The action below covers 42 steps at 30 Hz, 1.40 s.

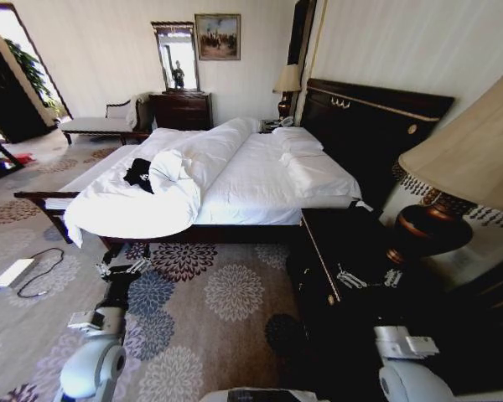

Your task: Fold the clothes on the bed.

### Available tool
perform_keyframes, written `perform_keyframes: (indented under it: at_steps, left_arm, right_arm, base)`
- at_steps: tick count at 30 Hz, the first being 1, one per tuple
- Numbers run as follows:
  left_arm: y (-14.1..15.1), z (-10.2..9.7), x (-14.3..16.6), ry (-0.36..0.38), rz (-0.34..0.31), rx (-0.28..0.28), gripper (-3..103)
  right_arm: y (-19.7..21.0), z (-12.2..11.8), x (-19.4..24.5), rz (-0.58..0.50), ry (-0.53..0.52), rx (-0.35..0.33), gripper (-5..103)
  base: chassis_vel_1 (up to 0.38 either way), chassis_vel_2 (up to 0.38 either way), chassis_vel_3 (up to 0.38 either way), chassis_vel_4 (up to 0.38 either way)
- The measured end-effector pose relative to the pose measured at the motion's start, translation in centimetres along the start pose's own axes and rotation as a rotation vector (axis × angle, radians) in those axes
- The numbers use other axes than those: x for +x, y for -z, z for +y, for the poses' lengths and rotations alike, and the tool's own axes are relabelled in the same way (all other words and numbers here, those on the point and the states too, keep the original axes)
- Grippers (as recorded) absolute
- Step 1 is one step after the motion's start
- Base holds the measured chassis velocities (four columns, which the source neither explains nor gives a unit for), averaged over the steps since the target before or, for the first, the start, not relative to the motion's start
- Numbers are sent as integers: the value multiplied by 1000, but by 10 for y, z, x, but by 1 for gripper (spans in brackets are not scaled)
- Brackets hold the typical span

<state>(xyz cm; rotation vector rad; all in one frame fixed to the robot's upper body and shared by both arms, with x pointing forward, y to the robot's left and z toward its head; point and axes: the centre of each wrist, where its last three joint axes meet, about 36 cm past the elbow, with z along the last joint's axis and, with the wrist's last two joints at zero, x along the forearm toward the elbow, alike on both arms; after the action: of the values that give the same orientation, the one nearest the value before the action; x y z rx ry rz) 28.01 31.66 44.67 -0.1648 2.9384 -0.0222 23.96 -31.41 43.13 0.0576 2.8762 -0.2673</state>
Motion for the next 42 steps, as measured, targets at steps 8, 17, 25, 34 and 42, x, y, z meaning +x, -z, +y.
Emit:
perform_keyframes:
  at_steps: [8,17,25,34,42]
  left_arm:
    - [-6,3,-5,12,3,11,100]
    - [-9,3,-8,11,7,-1,100]
    - [-9,2,-7,13,9,-7,100]
    - [-7,1,-5,20,8,-6,100]
    - [-5,2,-4,24,5,-9,100]
  right_arm:
    - [-11,4,-1,4,5,-14,100]
    - [-16,6,0,7,-6,-19,100]
    - [-19,6,-3,2,-18,-30,100]
    - [-20,10,-1,11,-18,-36,100]
    - [-21,12,-3,10,-11,-39,100]
  base:
    - [0,0,0,0]
    - [0,0,0,0]
    - [0,0,0,0]
    - [0,0,0,0]
    - [-32,20,20,-33]
